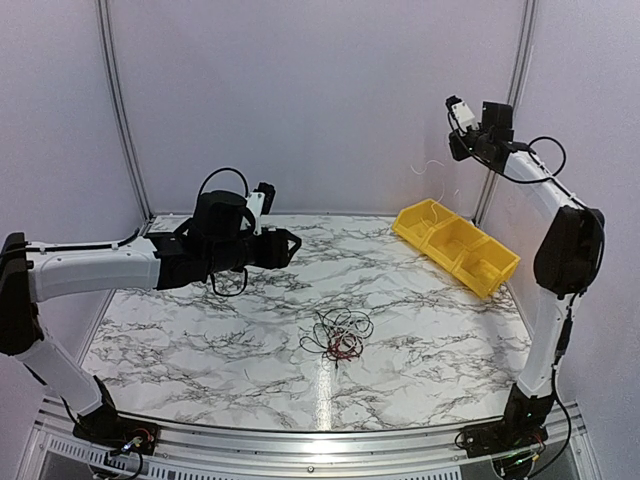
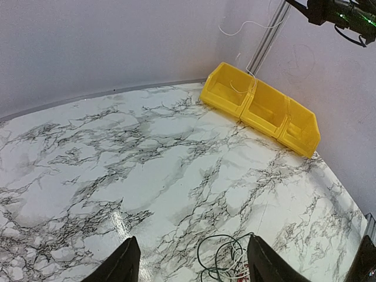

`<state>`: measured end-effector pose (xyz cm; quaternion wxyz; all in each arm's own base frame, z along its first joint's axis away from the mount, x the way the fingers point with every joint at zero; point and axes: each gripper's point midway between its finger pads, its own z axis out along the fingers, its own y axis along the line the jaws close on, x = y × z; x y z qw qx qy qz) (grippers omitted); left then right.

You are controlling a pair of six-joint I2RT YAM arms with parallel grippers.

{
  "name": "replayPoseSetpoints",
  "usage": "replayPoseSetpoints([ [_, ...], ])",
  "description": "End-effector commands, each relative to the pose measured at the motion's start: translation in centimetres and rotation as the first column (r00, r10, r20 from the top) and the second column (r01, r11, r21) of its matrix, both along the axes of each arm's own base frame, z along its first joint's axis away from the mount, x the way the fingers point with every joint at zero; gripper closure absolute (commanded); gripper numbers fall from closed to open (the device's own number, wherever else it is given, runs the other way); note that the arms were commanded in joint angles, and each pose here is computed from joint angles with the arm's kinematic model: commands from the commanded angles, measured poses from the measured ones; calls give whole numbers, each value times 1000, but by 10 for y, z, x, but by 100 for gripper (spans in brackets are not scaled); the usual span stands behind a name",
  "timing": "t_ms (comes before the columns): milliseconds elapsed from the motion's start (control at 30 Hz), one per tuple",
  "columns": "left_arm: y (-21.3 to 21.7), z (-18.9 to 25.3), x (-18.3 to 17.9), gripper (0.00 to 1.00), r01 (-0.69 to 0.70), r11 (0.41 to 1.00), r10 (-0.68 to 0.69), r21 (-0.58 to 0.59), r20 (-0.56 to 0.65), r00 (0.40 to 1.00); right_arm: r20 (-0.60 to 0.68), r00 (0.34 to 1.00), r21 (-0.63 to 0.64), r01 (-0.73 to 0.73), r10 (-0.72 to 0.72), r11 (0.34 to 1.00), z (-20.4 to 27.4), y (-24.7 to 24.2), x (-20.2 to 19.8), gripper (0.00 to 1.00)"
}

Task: Untangle the cables

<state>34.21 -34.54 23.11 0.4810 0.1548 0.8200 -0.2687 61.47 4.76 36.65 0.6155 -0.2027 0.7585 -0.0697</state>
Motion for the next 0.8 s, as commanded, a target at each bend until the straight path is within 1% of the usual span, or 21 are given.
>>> replayPoseSetpoints([
  [0, -3, 27, -3, 36, 26, 998, -24, -49, 47, 999, 16, 998, -12, 62, -61, 998, -2, -13, 9, 100],
  [167, -3, 24, -2, 36, 24, 999, -22, -41, 44, 999, -40, 997, -12, 70, -70, 997, -31, -18, 13, 100],
  [500, -5, 19, -2, 36, 28, 999, -27, -31, 36, 999, -118, 989, -53, 88, -94, 995, -74, -28, 2, 100],
  [633, -5, 18, -1, 36, 27, 999, -26, -29, 34, 999, -147, 983, -50, 107, -113, 993, -86, -38, 0, 100],
  [733, -5, 16, -1, 36, 27, 999, -26, -27, 32, 999, -168, 980, -45, 103, -109, 994, -92, -37, -2, 100],
  [767, -5, 17, -1, 36, 27, 999, -26, -27, 33, 999, -173, 976, -43, 126, -132, 991, -94, -53, -2, 100],
])
